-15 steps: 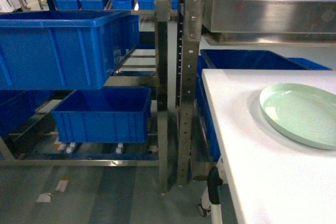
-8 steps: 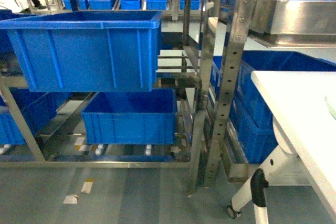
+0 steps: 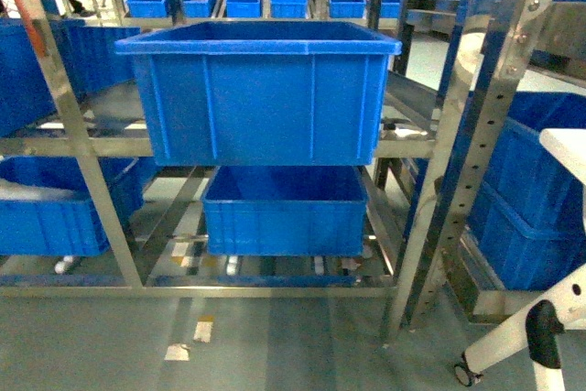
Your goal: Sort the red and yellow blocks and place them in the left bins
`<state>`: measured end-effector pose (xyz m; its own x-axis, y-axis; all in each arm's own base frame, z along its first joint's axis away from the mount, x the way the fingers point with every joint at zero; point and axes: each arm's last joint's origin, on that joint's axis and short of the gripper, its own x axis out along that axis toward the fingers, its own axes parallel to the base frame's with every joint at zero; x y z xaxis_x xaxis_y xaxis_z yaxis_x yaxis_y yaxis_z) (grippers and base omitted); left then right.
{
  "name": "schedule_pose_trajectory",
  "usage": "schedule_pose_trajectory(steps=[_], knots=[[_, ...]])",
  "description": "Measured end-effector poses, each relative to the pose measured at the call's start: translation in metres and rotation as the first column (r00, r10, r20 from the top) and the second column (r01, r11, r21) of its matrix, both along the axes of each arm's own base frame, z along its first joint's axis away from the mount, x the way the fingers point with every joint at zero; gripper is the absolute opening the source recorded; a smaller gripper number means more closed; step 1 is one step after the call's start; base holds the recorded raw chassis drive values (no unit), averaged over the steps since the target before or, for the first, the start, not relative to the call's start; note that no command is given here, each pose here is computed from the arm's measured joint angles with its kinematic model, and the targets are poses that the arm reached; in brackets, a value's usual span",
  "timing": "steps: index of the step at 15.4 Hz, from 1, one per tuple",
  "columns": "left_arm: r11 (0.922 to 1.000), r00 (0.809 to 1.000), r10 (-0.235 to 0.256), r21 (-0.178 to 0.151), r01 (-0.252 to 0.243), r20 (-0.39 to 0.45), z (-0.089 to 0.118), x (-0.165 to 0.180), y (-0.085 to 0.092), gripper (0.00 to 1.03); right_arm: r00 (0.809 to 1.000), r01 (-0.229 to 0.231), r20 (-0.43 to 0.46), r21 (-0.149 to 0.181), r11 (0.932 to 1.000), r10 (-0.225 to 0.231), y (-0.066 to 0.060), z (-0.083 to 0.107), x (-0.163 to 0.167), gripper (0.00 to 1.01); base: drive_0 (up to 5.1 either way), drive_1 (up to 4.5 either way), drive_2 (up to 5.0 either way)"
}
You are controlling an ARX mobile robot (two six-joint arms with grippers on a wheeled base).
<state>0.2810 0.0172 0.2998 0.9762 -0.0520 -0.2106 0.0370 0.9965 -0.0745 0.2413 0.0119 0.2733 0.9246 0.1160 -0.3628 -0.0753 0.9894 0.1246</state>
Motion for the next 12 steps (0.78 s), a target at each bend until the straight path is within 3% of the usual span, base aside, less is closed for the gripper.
schedule_pose_trajectory(steps=[12], knots=[[1.0000, 1.000, 0.002, 0.000, -0.002, 0.000, 0.0002, -0.0003, 0.0005, 0.26, 1.000, 0.000, -0.002, 0.000, 1.0000, 0.000, 0.0000, -0.0001, -0.0001, 0.27, -4.9, 2.54, 2.4]])
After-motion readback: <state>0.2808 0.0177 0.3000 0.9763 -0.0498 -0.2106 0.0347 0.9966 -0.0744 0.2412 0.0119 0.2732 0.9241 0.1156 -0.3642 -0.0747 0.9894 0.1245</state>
